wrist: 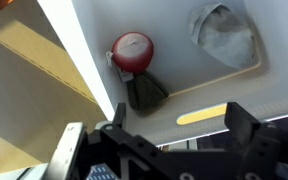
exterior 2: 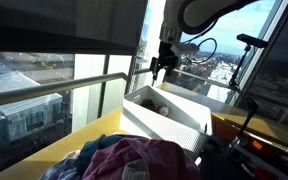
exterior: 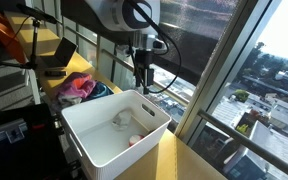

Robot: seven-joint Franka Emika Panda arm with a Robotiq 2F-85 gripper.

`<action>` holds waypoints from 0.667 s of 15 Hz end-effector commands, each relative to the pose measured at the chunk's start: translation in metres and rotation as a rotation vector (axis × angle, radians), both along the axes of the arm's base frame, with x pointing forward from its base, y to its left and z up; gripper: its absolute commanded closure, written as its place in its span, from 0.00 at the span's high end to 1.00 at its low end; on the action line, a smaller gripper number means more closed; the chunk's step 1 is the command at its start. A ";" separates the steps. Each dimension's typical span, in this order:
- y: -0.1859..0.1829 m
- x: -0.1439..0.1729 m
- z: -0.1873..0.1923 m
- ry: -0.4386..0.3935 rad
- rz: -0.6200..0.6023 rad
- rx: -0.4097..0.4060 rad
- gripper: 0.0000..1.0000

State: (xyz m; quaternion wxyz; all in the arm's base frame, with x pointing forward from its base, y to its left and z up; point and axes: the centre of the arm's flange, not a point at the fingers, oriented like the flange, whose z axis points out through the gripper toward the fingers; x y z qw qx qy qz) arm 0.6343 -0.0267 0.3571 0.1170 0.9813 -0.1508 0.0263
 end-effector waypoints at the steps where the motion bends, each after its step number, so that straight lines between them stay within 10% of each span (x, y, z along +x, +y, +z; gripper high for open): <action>1: -0.022 0.017 -0.057 0.043 -0.019 0.028 1.00; 10: -0.076 0.022 -0.190 0.159 -0.092 0.004 1.00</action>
